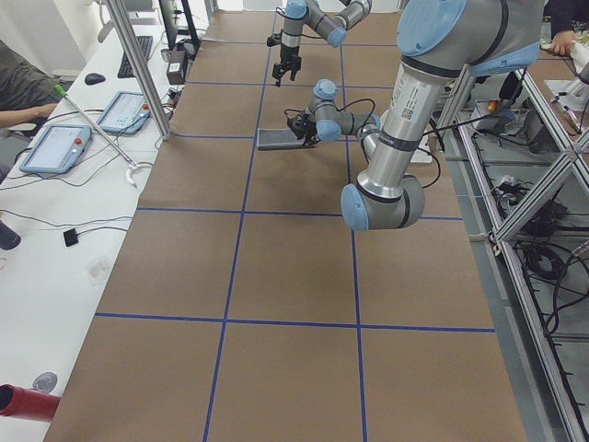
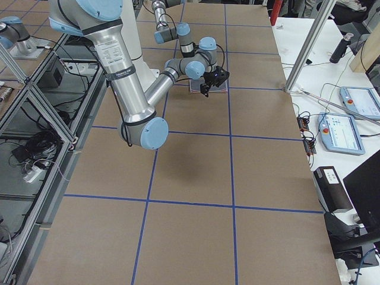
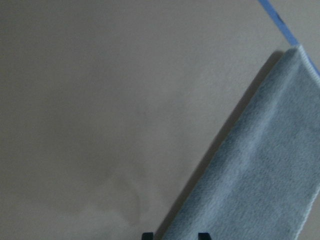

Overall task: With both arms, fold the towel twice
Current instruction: 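Lower the left gripper to the strip's near end while the right gripper withdraws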

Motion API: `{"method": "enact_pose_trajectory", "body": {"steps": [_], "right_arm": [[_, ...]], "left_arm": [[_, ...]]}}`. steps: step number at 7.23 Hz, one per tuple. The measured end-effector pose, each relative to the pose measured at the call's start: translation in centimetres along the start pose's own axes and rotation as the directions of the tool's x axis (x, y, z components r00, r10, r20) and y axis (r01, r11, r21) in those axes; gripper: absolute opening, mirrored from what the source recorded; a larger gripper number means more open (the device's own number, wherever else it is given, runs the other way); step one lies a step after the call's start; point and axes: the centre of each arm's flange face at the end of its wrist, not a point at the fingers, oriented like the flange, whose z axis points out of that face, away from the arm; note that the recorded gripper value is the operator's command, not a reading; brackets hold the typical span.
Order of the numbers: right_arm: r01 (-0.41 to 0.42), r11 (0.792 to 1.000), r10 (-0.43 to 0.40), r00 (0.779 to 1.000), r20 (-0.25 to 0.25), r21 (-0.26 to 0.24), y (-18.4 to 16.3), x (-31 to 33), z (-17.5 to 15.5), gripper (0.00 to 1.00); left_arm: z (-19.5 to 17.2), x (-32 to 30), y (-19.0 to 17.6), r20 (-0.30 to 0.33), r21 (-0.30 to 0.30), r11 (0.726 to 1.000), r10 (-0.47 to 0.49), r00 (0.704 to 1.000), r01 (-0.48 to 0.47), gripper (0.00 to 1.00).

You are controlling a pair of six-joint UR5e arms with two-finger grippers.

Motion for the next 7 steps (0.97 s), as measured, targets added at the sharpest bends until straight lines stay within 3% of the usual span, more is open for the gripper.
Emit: {"method": "enact_pose_trajectory", "body": {"steps": [4,6,7], "right_arm": [[-0.003,1.0,0.003,1.0,-0.011,0.0,-0.3,0.2,0.5,1.0],[-0.003,1.0,0.003,1.0,-0.012,0.0,-0.3,0.3,0.5,1.0],[-0.003,1.0,0.003,1.0,-0.012,0.0,-0.3,0.3,0.5,1.0]], "left_arm": [[0.5,-0.5,1.6,0.017,-0.013,1.0,0.01,1.0,-0.01,0.32],[0.5,-0.4,1.8,0.016,-0.015,1.0,0.012,1.0,-0.012,0.2],[0.5,-0.3,1.8,0.015,-0.016,1.0,0.013,1.0,-0.013,0.06]]}}
